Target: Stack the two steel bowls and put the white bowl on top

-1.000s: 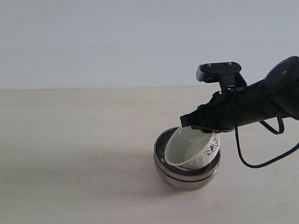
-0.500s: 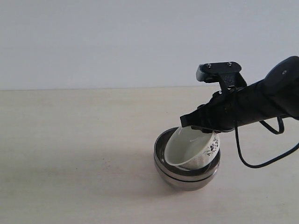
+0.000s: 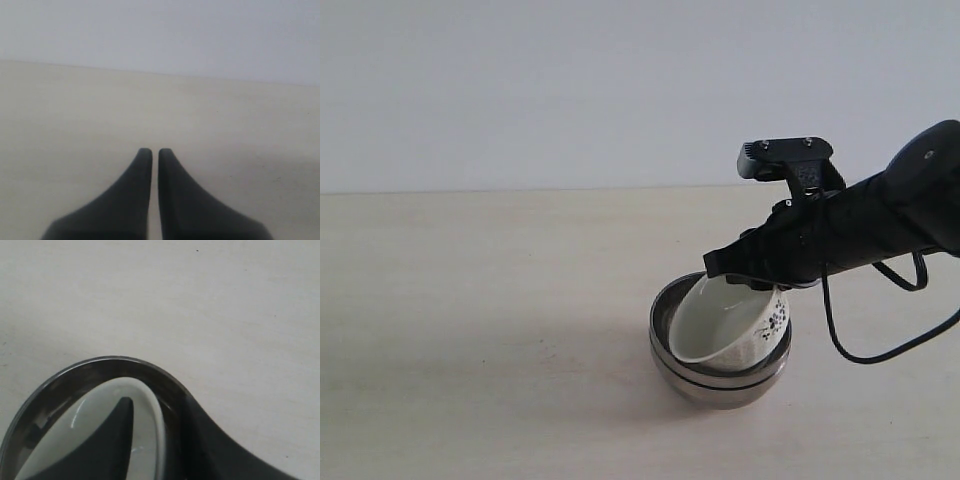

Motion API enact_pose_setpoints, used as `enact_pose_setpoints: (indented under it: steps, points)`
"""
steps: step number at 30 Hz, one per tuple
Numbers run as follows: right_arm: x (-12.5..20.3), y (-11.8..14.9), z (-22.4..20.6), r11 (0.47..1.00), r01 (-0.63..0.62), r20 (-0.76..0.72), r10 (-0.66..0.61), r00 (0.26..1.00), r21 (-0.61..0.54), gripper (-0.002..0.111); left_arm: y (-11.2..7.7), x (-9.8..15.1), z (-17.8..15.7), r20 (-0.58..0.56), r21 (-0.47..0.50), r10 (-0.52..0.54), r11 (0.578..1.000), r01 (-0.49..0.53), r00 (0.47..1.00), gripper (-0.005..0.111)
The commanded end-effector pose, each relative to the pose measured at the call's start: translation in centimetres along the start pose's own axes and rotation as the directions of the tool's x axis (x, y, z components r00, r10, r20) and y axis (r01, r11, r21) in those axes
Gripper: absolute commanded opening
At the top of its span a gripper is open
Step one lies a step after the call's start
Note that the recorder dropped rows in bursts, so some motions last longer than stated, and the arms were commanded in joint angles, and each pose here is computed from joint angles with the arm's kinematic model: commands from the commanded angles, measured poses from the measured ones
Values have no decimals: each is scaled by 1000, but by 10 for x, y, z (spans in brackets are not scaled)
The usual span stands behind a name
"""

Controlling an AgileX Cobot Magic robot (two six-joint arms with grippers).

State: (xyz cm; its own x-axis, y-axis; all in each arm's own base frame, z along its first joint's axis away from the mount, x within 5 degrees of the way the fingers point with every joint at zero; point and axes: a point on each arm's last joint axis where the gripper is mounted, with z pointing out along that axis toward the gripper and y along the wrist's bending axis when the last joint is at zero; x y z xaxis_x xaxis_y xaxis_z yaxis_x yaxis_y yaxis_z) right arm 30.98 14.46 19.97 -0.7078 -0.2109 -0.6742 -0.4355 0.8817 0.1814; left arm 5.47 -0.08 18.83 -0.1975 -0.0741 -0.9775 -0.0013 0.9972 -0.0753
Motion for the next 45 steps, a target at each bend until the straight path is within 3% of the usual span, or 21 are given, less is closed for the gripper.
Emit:
enact_pose_setpoints:
  steps: [1, 16, 17, 19, 20, 21, 27, 39, 45]
  points:
    - [1, 1, 0, 1000, 7, -6, -7, 1000, -7, 0, 0, 1, 0, 1, -3, -8, 1000, 8, 1000, 4]
    - [1, 1, 0, 1000, 11, -8, -11, 1000, -8, 2, 0, 1, 0, 1, -3, -8, 1000, 8, 1000, 4]
    - [1, 1, 0, 1000, 11, -8, -11, 1000, -8, 6, 0, 1, 0, 1, -3, -8, 1000, 8, 1000, 4]
    - [1, 1, 0, 1000, 11, -7, -11, 1000, -7, 28, 0, 1, 0, 1, -3, -8, 1000, 8, 1000, 4]
    - [1, 1, 0, 1000, 8, -5, -8, 1000, -6, 45, 0, 1, 0, 1, -3, -8, 1000, 8, 1000, 4]
    - [1, 1, 0, 1000, 8, -4, -8, 1000, -4, 50, 0, 1, 0, 1, -3, -8, 1000, 8, 1000, 4]
    - [-3, 1, -1, 1000, 27, 11, -27, 1000, -1, 48, 0, 1, 0, 1, -3, -8, 1000, 8, 1000, 4]
    - [-38, 17, -13, 991, 43, 28, -39, 999, -124, 47, 0, 1, 0, 1, -3, -8, 1000, 8, 1000, 4]
    - [-55, 22, -37, 979, 173, 95, -163, 982, -110, 46, 0, 1, 0, 1, -3, -8, 1000, 8, 1000, 4]
